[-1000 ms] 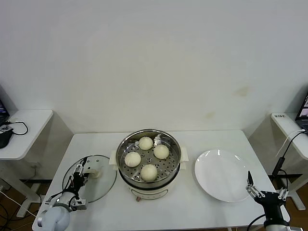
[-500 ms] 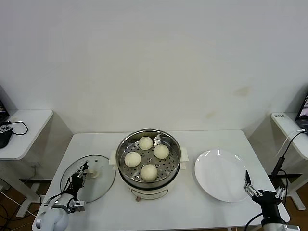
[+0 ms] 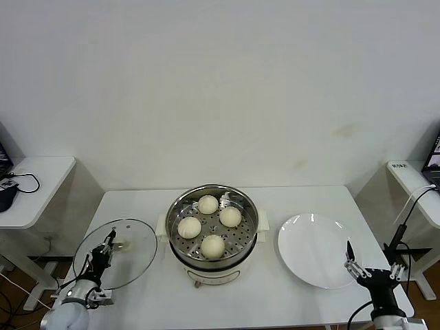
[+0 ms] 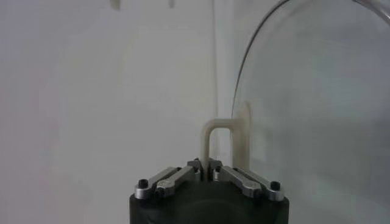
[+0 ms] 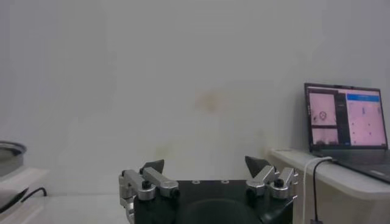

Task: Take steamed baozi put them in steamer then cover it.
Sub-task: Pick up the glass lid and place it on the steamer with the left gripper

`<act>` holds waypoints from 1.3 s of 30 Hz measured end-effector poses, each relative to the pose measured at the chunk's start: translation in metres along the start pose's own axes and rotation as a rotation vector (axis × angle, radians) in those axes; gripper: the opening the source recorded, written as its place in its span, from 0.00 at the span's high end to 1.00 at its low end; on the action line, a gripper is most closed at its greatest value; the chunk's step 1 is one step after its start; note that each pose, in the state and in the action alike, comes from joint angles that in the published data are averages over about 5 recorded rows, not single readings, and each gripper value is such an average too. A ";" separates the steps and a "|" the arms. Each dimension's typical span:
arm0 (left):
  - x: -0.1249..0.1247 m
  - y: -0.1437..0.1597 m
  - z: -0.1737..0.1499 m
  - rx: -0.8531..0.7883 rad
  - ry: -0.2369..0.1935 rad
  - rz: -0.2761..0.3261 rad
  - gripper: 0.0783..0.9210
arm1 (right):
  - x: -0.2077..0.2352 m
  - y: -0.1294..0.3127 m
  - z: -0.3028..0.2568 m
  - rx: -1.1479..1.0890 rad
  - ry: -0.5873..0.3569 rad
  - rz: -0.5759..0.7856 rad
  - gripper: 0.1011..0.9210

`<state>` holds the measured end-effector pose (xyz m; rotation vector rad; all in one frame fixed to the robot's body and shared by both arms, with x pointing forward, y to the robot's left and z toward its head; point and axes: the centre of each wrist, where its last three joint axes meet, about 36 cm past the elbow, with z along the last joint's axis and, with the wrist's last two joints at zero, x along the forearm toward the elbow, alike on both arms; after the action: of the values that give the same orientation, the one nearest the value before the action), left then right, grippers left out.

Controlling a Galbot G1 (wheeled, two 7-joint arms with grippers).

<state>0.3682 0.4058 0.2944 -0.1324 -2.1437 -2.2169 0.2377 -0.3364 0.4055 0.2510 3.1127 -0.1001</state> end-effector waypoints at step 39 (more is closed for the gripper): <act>0.047 0.187 -0.146 0.104 -0.085 -0.112 0.93 | -0.009 0.027 0.007 0.091 0.032 -0.070 0.12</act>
<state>0.3367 0.2542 0.4805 -0.1059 -2.3619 -2.1882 0.2513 -0.3117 0.3970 0.1460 3.1534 -0.2417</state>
